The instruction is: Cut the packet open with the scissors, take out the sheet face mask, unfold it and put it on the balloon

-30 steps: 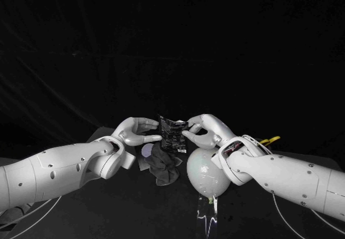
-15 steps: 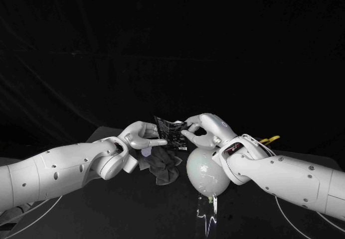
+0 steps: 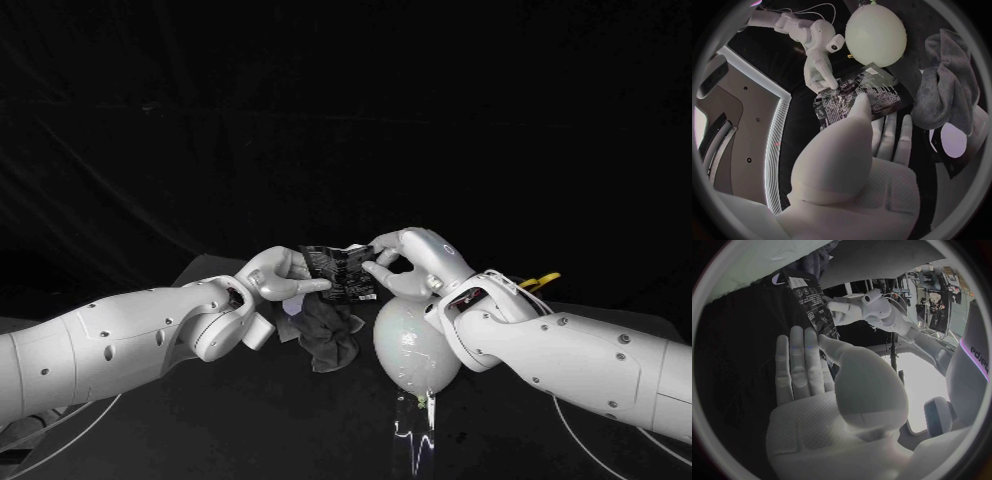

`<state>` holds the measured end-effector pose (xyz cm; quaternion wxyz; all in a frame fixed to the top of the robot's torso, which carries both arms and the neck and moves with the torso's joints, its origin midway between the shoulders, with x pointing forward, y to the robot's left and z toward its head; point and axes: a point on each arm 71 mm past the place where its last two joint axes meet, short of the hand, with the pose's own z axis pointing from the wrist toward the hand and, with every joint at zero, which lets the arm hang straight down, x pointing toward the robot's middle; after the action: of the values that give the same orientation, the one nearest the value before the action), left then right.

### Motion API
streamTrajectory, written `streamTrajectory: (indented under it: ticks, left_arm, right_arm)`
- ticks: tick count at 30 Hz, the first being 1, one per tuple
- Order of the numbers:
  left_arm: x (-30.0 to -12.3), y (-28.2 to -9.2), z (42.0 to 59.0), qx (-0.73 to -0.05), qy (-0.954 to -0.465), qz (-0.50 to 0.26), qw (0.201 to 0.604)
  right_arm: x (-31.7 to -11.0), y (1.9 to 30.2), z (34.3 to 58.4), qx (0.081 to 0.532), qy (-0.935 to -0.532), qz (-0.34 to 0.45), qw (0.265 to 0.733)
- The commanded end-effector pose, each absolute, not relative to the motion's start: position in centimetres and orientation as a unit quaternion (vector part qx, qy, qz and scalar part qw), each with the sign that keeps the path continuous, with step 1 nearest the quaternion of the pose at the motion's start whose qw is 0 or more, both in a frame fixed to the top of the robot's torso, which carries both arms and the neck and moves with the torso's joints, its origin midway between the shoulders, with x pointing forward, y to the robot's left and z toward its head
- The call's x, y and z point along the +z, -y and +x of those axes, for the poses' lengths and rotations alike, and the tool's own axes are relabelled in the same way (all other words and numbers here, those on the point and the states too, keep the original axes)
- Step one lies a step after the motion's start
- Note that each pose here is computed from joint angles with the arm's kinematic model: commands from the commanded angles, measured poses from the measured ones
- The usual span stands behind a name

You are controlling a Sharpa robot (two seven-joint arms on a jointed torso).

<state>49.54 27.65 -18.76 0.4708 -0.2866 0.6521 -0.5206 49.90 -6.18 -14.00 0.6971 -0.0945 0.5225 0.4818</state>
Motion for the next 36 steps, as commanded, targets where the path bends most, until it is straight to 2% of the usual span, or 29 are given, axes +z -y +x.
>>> streamTrajectory:
  ticks: [1,17,28,36]
  left_arm:
    - [-18.6,-27.3,49.5,-0.535,-0.649,-0.283,0.461]
    - [-18.1,-27.6,49.6,-0.536,-0.623,-0.275,0.498]
    - [-17.7,-27.4,49.6,-0.534,-0.612,-0.250,0.527]
    - [-17.5,-27.7,49.9,-0.520,-0.606,-0.225,0.558]
  right_arm:
    - [-13.8,6.0,49.7,0.484,-0.513,-0.106,0.701]
    - [-13.9,6.5,50.0,0.495,-0.526,-0.080,0.687]
    - [-14.2,7.2,50.8,0.507,-0.568,-0.034,0.647]
    - [-13.3,9.4,52.1,0.510,-0.597,0.020,0.618]
